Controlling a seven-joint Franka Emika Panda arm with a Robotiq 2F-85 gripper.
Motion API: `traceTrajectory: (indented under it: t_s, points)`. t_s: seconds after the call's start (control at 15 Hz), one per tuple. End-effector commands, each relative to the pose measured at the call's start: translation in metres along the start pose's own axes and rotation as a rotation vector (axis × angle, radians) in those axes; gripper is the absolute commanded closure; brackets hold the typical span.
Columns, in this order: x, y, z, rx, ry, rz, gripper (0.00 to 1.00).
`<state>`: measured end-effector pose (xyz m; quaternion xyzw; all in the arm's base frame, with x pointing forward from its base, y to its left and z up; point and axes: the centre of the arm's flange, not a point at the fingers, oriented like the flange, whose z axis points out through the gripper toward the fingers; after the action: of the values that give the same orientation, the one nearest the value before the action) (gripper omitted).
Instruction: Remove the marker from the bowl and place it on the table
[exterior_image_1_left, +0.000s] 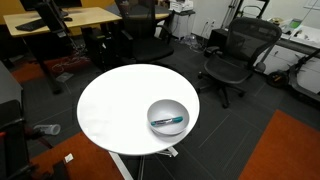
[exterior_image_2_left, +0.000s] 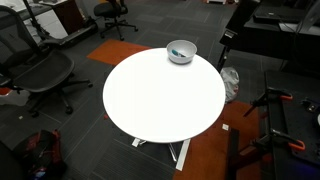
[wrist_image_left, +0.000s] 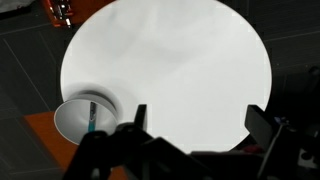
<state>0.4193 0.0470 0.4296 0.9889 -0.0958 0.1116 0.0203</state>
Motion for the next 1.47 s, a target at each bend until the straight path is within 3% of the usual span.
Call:
traceTrajectory:
  t_s: [0.0, 0.73, 1.07, 1.4]
  points:
    - [0.010, 0.012, -0.003, -0.011, 0.014, 0.016, 0.00]
    - [0.090, 0.113, 0.010, -0.018, 0.076, 0.144, 0.00]
    - [0.126, 0.157, 0.047, -0.030, 0.084, 0.210, 0.00]
    - [0.151, 0.177, 0.090, -0.047, 0.065, 0.238, 0.00]
